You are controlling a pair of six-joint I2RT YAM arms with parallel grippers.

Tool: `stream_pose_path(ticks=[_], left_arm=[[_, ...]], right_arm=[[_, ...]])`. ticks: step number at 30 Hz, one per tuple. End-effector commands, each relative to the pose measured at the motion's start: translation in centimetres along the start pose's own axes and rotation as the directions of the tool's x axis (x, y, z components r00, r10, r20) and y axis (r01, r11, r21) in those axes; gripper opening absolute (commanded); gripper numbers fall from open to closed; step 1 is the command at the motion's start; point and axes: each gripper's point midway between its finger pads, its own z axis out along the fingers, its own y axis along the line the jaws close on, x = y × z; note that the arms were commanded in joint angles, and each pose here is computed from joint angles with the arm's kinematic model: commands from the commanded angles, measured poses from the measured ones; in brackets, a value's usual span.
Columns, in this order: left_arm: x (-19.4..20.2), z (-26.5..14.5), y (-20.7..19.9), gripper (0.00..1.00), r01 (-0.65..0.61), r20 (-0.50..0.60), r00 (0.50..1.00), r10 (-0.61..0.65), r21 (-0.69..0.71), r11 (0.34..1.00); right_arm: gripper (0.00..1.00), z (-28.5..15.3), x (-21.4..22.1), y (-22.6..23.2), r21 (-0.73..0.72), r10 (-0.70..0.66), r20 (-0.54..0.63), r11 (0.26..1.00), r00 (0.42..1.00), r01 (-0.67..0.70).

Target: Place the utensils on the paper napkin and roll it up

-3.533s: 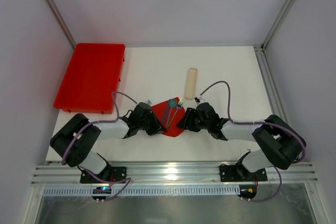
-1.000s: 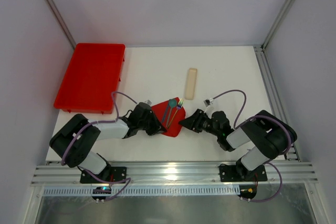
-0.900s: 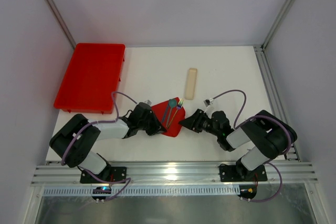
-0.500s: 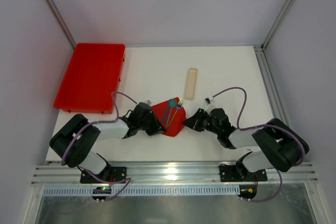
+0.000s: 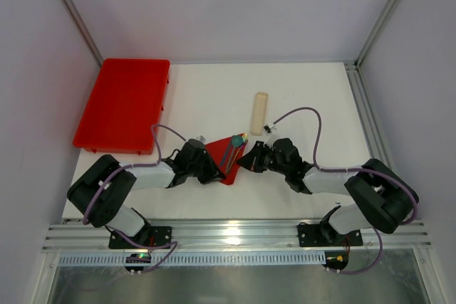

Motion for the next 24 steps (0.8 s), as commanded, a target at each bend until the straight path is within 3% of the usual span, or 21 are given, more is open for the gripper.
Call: stream_pose_path(ticks=[1,24], left_arm=[[-0.6,-0.2,-1.0,0.0,-0.027,0.027,0.999,0.026,0.023,0.999],[-0.6,-0.2,-0.8,0.0,-0.028,0.026,0.999,0.027,0.014,1.0]], right_arm=[[0.04,0.9,-1.8,1.7,-0.022,-0.04,0.039,0.999,0.998,0.041],[0.04,4.7,-2.5,3.1,-0.042,-0.044,0.003,0.998,0.999,0.044]])
